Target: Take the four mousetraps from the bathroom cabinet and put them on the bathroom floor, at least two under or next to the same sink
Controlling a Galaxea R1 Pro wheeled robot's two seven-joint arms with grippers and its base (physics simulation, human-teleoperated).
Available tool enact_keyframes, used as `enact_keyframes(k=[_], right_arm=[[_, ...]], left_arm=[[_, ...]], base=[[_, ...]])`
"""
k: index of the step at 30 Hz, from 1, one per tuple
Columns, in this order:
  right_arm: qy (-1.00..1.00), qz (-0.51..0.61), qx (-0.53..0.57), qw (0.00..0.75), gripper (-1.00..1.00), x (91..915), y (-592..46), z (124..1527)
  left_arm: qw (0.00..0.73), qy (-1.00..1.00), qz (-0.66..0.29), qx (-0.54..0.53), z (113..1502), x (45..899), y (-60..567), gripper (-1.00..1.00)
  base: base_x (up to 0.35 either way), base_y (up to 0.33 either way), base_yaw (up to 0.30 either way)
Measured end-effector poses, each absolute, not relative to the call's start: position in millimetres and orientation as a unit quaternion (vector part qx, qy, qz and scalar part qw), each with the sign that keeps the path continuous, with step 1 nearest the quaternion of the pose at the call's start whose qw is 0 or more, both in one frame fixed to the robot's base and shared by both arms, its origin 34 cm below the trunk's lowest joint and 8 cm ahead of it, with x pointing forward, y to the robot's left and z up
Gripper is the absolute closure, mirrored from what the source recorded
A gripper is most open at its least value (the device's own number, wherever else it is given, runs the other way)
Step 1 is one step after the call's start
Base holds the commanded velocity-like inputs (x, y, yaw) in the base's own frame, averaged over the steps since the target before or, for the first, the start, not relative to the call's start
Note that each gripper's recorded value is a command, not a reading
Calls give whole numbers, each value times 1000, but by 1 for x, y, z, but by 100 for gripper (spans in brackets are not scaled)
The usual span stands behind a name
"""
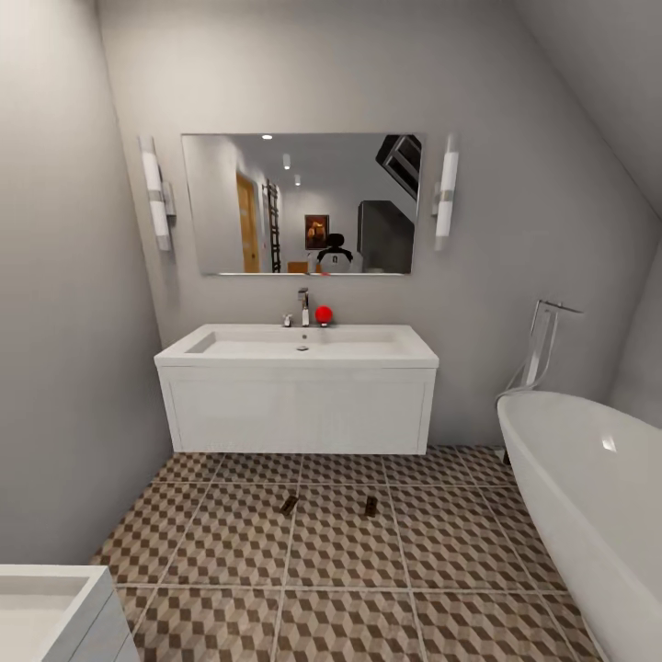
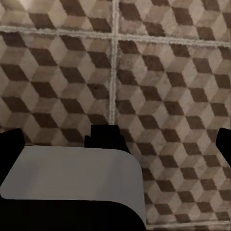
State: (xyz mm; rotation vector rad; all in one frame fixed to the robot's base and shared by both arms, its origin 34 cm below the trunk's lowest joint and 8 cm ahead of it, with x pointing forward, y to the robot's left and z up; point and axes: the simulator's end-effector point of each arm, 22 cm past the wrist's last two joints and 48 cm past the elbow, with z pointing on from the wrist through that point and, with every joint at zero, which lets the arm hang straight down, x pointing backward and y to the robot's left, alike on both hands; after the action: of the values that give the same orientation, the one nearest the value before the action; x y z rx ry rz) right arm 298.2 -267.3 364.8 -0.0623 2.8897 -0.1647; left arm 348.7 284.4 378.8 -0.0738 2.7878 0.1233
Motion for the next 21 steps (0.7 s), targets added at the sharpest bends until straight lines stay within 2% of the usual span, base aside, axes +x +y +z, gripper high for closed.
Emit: enact_keyframes(k=[21], right_arm=[[992,-53,-22,111,-100,272,-263,359]], left_arm=[[171,984,32,-29,370,317,267,-100]], base=[[0,0,0]])
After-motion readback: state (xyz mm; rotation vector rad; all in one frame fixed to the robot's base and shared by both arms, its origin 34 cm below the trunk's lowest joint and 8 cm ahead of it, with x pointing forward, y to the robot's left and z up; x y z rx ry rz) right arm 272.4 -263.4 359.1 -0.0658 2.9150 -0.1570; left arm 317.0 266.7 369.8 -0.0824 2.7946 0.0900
